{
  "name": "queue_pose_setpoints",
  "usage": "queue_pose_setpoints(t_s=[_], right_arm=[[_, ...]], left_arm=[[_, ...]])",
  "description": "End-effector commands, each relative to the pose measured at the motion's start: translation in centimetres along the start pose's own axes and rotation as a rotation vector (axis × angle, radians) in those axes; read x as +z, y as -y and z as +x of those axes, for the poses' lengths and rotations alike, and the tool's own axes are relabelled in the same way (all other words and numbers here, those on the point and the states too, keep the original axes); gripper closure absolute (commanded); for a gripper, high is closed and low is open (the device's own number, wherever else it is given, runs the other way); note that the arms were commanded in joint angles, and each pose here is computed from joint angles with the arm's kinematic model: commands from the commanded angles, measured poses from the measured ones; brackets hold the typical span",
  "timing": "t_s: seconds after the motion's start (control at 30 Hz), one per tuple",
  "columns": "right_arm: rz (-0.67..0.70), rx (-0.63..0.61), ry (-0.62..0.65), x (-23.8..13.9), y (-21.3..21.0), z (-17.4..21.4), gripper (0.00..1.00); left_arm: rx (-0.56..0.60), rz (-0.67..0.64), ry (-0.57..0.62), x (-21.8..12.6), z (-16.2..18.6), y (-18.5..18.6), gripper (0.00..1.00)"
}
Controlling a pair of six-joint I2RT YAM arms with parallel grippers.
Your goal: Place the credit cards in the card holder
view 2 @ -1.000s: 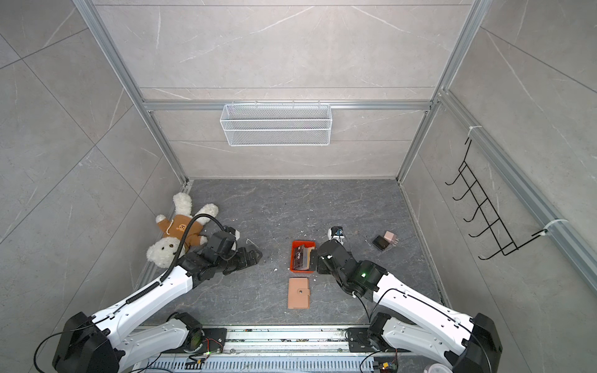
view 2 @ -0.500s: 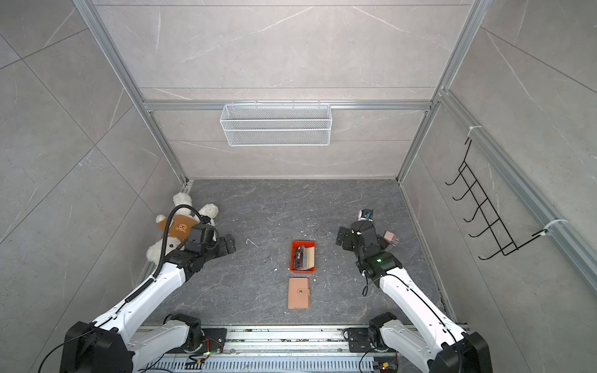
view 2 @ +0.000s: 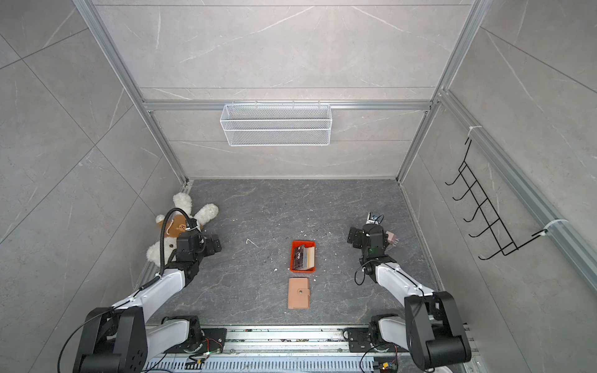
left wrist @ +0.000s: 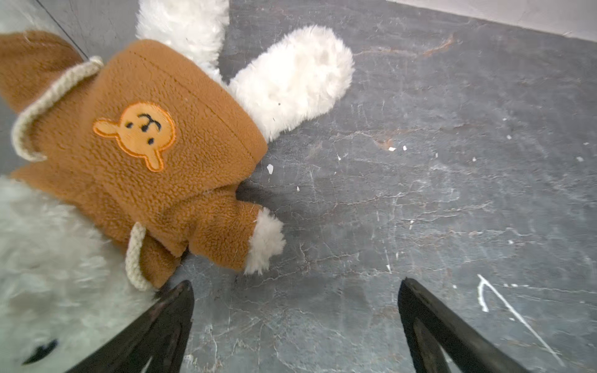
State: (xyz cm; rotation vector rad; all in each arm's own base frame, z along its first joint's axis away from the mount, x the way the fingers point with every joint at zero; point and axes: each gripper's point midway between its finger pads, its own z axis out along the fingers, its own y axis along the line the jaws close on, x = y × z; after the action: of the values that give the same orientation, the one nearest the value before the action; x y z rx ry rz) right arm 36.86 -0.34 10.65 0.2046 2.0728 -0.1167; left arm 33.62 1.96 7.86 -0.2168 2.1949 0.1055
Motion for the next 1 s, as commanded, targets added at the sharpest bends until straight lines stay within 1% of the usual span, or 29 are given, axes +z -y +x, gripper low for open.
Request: queue_pose_setpoints(t_s=[0.0,0.07,0.17,0.27,0.33,0.37,0.4,0.43,0.5,0.97], right_arm=[[0.022,-0.037,0.156,0.6,0.2,-2.8,0.00],[0.012,-0.028,0.143,1.2,0.3,-2.3,0.00],[0.000,0.004,0.186,1.4,0.8,-1.2,0.00],[-0.028,0.010,0.216,1.4,0.7,-0.6,0.00],[-0.060,-0.009,0.205,1.8,0.1,-0.1,0.00],[-0.083,-0.025,0.221,1.8,-0.3,-0.3,0.00],[-0.098,-0.035,0.206,1.9,-0.6,-0.1,0.00],[-0.097,-0.036,0.189,2.0,-0.6,0.0,0.00],[-0.097,-0.035,0.202,2.0,-0.6,-0.1,0.00],[-0.088,-0.045,0.190,2.2,-0.7,-0.1,0.00]], left_arm=[[0.058,0.015,0.189,0.4,-4.0,0.4,0.00],[0.063,0.040,0.222,0.8,-4.5,0.6,0.00],[0.072,0.054,0.247,1.6,-5.0,0.6,0.00],[0.017,0.074,0.260,2.7,-3.9,-0.5,0.00],[-0.016,0.087,0.289,3.1,-3.7,-1.0,0.01],[-0.018,0.092,0.282,3.1,-3.8,-1.0,0.00],[-0.011,0.101,0.256,3.2,-3.5,-0.8,0.00],[-0.002,0.110,0.257,3.3,-3.6,-0.6,0.00],[0.012,0.124,0.238,3.5,-3.5,-0.3,0.00],[0.017,0.125,0.242,3.5,-3.5,-0.3,0.00]])
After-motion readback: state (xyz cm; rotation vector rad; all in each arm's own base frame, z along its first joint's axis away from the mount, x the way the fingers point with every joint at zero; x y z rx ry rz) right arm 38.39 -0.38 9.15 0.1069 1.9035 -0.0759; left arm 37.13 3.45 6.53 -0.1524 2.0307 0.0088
